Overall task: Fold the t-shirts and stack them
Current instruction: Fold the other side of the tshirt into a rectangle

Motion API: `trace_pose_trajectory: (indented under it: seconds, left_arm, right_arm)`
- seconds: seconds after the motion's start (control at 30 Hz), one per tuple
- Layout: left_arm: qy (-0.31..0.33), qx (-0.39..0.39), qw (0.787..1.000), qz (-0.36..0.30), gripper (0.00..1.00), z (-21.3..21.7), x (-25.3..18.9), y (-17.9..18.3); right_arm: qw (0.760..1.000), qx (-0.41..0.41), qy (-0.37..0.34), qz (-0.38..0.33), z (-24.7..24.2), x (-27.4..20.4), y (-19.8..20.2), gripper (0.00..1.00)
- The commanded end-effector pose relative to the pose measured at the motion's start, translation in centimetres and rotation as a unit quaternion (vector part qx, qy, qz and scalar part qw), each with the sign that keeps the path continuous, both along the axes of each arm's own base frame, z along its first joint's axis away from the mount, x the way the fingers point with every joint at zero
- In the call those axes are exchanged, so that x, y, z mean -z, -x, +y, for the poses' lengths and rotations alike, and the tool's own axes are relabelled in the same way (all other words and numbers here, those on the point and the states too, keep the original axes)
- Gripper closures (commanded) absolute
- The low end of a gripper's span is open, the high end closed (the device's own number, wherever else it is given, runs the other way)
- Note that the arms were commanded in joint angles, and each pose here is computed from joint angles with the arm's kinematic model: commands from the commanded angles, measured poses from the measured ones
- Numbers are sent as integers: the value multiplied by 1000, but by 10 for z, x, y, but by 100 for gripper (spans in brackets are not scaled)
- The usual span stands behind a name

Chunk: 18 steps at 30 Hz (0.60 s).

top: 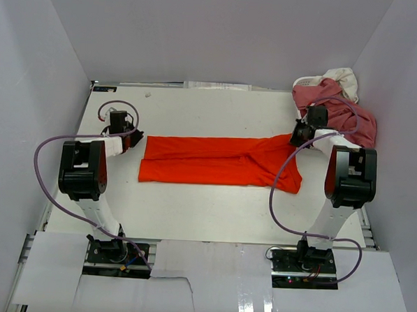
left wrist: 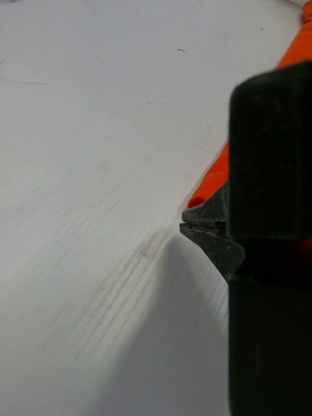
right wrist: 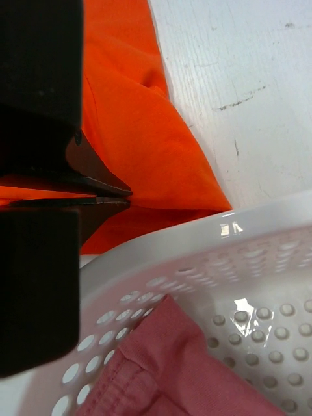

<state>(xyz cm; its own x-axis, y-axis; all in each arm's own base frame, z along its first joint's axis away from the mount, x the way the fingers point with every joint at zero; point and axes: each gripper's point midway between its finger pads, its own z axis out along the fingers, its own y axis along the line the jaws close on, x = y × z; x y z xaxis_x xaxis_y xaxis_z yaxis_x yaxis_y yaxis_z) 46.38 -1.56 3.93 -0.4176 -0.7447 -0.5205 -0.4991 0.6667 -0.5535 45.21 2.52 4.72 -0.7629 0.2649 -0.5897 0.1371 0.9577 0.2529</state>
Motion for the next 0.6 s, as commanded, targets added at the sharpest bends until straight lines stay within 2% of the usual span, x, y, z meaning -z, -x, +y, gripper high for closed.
trace_pose_trajectory:
  seconds: [0.0, 0.07, 0.1, 0.17, 0.2, 0.23, 0.33, 0.43, 0.5, 0.57]
  left_arm:
    - [1, -17, 1000, -24, 100, 17, -21, -12]
    - [0, -22, 999, -23, 100, 21, -20, -11]
    - [1, -22, 999, -24, 100, 22, -21, -11]
    - [1, -24, 999, -24, 100, 23, -19, -11]
    - [2, -25, 999, -24, 100, 23, -19, -11]
    - [2, -25, 999, -25, 100, 23, -19, -12]
    - [18, -5, 999, -32, 100, 14, -24, -12]
    - [29, 12, 998, -46, 100, 4, -35, -12]
    - [11, 23, 998, -50, 100, -2, -42, -11]
    - [-5, 51, 997, -64, 100, -25, -59, -13]
  right_arm:
    - [999, 16, 45, -9, -10, -10, -8, 92]
    - [997, 14, 69, -12, -3, -12, -13, 91]
    - [997, 10, 81, -13, 3, -13, -14, 80]
    - [992, 22, 119, -24, 0, -21, -20, 65]
    - [991, 16, 129, -36, 9, -29, -21, 53]
    - [987, 23, 151, -42, 6, -34, -23, 50]
    - [981, 10, 178, -75, 22, -55, -23, 48]
    - [981, -19, 168, -95, 48, -67, -15, 49]
    - [982, -43, 159, -92, 63, -67, -6, 49]
    - [985, -62, 142, -81, 76, -63, 3, 49]
